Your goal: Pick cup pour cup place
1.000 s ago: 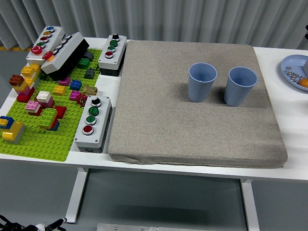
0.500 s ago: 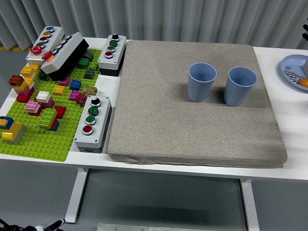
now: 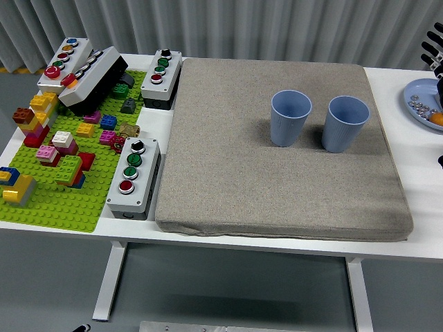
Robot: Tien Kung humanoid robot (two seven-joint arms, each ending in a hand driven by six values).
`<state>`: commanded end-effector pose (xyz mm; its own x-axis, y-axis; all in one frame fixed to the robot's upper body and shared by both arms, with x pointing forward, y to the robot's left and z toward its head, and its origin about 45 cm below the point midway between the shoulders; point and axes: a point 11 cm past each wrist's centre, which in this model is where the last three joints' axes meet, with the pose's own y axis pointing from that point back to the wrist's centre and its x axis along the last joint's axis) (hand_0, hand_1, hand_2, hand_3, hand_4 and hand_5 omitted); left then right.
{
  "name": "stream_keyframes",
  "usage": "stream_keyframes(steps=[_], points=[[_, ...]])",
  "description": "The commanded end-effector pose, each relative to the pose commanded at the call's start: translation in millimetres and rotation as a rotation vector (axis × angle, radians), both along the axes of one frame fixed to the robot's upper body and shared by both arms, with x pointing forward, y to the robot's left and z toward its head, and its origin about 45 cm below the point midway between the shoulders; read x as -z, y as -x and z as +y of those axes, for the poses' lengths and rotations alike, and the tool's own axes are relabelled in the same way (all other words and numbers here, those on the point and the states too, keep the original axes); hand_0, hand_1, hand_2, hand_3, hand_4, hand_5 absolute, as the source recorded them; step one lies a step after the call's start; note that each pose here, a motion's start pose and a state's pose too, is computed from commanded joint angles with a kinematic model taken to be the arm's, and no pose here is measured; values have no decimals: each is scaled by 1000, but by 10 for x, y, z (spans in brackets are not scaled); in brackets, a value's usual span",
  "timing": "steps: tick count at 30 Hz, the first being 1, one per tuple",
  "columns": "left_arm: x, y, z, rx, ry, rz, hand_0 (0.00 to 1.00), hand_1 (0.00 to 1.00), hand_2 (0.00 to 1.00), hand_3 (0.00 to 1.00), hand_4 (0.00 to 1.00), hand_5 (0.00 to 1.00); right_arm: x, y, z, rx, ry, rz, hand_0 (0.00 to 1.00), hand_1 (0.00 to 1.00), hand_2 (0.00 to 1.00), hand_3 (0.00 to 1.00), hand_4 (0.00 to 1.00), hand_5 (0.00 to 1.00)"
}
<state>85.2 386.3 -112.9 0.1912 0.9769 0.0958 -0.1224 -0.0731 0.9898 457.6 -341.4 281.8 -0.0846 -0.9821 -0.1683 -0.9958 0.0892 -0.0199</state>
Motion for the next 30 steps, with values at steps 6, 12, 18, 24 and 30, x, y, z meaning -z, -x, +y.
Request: stream_keyframes(steps=[6,12,18,24,30], points=[[16,123,25,-24,-3,14,816,857,888,777,590,998,117,30,43,-12,0,26,917,794,793,757,725,998],[20,157,32,-31,-4,20,814,856,894,778,590,998,91,32,41,-15,1,19,918,795,793,758,725,998],[16,125,28,-42,-3,13,812,862,906,781,590,998,-1,3,29,-13,9,-1,920,795,793,759,725,998],[13,92,22,-45,-3,10,808,863,910,782,590,998,-74,-30,52,-17,8,-16,922,796,793,759,723,998],[9,52,12,-37,-6,0,807,852,906,783,591,998,-181,-53,16,-12,3,-41,923,796,794,759,721,998]])
